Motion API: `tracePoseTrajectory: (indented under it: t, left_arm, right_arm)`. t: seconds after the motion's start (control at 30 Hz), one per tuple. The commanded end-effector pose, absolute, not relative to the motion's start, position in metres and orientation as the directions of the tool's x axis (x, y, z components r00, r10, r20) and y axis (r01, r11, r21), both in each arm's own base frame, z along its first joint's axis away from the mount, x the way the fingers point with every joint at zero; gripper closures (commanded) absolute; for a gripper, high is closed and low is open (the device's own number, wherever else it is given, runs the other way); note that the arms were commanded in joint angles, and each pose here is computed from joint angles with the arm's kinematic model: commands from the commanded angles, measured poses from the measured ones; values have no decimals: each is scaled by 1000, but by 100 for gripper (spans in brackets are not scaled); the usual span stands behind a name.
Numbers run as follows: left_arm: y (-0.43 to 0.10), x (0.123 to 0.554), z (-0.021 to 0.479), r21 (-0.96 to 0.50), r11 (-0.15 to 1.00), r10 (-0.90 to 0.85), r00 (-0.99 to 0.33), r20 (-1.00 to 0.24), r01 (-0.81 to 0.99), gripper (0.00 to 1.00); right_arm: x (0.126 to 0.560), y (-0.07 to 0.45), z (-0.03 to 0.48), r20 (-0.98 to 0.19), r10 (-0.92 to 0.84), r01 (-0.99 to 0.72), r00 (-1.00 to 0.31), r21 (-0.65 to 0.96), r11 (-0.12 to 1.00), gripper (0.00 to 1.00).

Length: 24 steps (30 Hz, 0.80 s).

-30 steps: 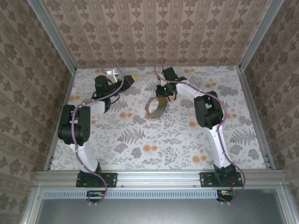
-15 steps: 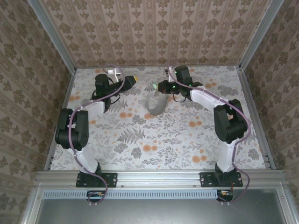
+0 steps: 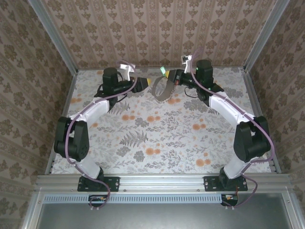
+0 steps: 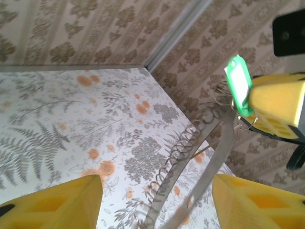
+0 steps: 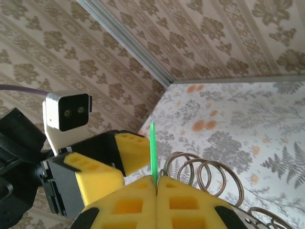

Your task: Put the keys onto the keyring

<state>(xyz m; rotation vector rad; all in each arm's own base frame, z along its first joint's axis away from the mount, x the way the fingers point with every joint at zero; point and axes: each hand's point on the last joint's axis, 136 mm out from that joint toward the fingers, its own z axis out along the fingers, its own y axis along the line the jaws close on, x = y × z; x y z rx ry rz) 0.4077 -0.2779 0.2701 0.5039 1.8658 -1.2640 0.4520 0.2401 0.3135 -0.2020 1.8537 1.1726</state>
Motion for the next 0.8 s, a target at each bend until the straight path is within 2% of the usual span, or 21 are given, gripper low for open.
tracePoseTrajectory:
  t: [0.0, 0.2, 0.77]
  left_arm:
    - [-293, 383, 298, -424, 399, 12, -467, -884, 813, 37]
    - [-308, 363, 312, -362, 346, 53, -403, -914, 866, 36]
    - [-337, 347, 310, -334, 313, 112, -384, -916, 889, 38]
  right_arm:
    - [435, 241, 346, -782, 330, -621, -529, 621, 478, 100]
    - [420, 237, 353, -786, 336, -632, -519, 617, 469, 100]
    - [395, 234, 362, -789, 339, -657, -513, 615, 437, 100]
